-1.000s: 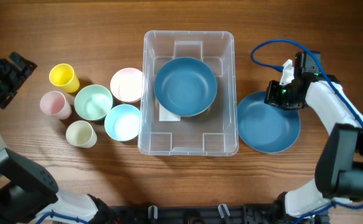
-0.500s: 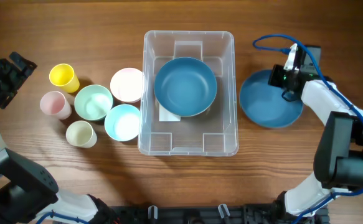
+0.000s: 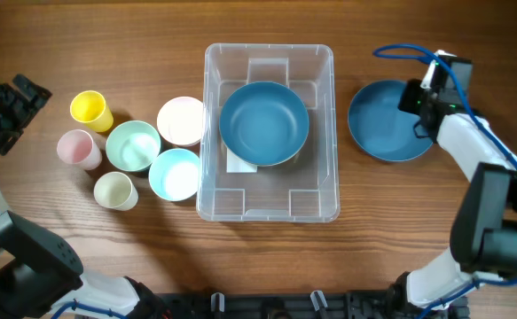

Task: Pack container
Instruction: 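Move the right gripper to the lower teal bowl and grasp its rim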

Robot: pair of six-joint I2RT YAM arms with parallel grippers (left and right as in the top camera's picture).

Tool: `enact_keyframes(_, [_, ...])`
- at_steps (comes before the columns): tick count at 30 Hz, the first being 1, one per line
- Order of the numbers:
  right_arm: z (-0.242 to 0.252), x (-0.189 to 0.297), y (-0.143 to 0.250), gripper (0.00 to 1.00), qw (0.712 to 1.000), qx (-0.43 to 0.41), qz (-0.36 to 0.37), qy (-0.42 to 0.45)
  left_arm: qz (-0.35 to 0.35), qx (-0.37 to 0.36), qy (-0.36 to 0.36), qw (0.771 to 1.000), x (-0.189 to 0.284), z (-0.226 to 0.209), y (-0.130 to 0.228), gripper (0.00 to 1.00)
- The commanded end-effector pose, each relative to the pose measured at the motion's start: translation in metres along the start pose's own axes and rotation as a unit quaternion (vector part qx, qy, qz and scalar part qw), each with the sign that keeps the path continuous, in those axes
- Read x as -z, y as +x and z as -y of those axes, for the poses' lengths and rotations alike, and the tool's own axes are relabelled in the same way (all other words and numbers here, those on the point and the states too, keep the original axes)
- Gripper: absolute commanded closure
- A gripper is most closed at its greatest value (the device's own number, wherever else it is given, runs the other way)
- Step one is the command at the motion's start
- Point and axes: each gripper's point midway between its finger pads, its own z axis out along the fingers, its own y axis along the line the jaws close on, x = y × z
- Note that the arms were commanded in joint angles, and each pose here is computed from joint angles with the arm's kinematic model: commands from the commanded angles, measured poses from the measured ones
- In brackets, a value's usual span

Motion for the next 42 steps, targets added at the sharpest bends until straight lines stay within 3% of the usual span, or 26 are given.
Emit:
enact_keyframes(1, [0.044,0.048,-0.042,0.53,0.998,-0.034,0.051,0.034,0.005,0.001,-0.019,1.000,-0.001,-0.006,-0.001,0.00])
enact_keyframes(4, [0.065,0.056,-0.028,0.38,0.998,-0.044,0.020,0.028,0.016,-0.003,-0.019,1.000,-0.001,-0.006,-0.006,0.00])
enact_keyframes(7, [0.084,0.053,-0.007,0.36,0.997,-0.059,-0.019,0.039,0.024,-0.006,-0.018,1.000,-0.001,-0.005,-0.010,0.01])
enact_keyframes(8, [0.084,0.049,-0.002,0.36,0.997,-0.065,-0.028,0.024,0.026,-0.006,-0.018,0.999,-0.002,-0.005,-0.011,0.18])
enact_keyframes(10, [0.077,0.043,0.004,0.34,0.997,-0.070,-0.038,-0.007,0.031,-0.007,-0.025,0.999,-0.002,-0.007,-0.014,0.42])
enact_keyframes(11, [0.072,0.040,0.007,0.31,0.996,-0.073,-0.045,-0.024,0.034,-0.008,-0.031,0.999,-0.003,-0.010,-0.016,0.45])
enact_keyframes(14, [0.063,0.030,0.023,0.24,0.993,-0.077,-0.074,-0.043,0.042,0.008,-0.048,0.998,-0.005,-0.017,-0.020,0.28])
enact_keyframes(20, [0.053,0.016,0.047,0.24,0.987,-0.084,-0.117,-0.068,0.019,0.025,-0.066,0.997,-0.026,-0.031,-0.015,0.17])
enact_keyframes(25, [0.050,0.015,0.048,0.37,0.987,-0.080,-0.118,-0.076,-0.009,0.036,-0.087,0.996,-0.053,-0.047,-0.009,0.08])
enact_keyframes(28, [0.049,0.014,0.049,0.60,0.987,-0.080,-0.120,-0.076,-0.032,0.046,-0.100,0.993,-0.071,-0.061,-0.002,0.07])
enact_keyframes(29, [0.049,0.014,0.050,0.64,0.986,-0.080,-0.122,-0.076,-0.038,0.048,-0.101,0.993,-0.074,-0.063,0.001,0.07])
enact_keyframes(39, [0.051,-0.005,0.071,0.65,0.983,-0.077,-0.152,-0.072,-0.061,0.055,-0.068,0.994,-0.079,-0.053,0.010,0.02])
enact_keyframes(42, [0.051,-0.007,0.073,0.65,0.983,-0.076,-0.154,-0.072,-0.073,0.056,-0.040,0.995,-0.080,-0.043,0.014,0.12])
